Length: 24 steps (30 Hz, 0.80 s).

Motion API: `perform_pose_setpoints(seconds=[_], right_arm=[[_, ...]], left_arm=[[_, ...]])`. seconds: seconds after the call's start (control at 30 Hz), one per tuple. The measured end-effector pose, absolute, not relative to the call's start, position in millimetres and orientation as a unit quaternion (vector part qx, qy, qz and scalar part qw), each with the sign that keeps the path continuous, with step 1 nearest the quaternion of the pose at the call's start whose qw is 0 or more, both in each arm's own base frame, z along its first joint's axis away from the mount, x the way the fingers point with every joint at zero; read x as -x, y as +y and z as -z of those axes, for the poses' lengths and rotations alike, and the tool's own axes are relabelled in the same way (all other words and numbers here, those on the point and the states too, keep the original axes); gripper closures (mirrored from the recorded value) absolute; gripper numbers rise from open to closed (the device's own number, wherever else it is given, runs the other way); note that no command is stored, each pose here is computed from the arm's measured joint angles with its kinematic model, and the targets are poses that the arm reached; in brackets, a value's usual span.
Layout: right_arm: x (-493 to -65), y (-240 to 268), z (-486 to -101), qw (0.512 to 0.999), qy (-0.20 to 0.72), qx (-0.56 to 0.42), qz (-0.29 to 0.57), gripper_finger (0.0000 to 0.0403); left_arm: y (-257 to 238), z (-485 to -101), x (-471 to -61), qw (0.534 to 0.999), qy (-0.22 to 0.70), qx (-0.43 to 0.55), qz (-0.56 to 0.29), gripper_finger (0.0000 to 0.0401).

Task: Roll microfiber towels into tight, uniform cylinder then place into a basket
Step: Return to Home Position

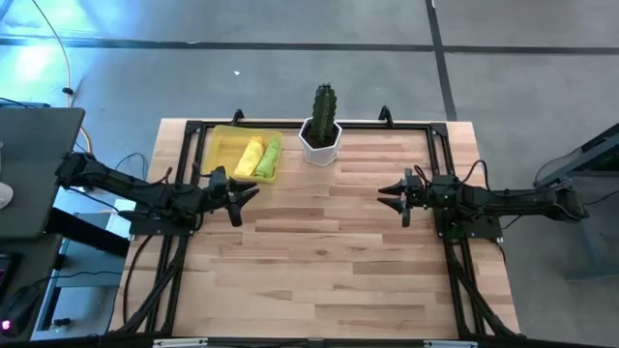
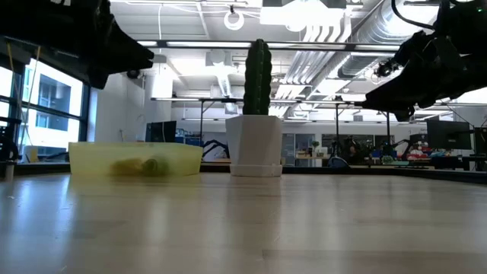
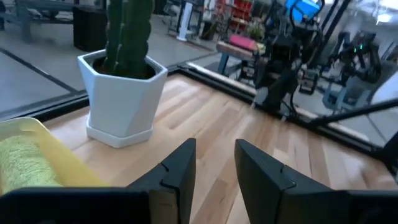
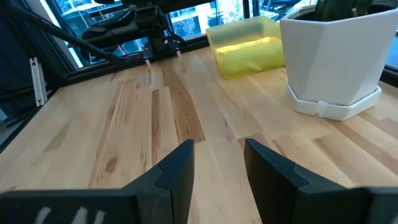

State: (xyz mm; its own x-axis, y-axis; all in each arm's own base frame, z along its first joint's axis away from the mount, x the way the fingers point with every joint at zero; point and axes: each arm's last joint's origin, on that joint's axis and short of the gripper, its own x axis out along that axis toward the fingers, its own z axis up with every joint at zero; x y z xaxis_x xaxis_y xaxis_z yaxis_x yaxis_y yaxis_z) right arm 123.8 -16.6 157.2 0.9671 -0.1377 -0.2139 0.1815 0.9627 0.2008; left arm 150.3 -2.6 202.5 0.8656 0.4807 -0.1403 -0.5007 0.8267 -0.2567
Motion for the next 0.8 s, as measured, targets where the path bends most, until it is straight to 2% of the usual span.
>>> perform_pose_setpoints(seconds=[0.27,0.8], right_arm=[[-124,-17,-157,0.986,0.1,-0.11,0.081,0.0269],[-124,-17,-157,0.985,0.102,-0.11,0.081,0.0269]], left_arm=[[-2,-177,-144,0.95,0.025,0.166,-0.262,0.0302],[4,-133,-127,0.913,0.065,0.207,-0.346,0.0302]])
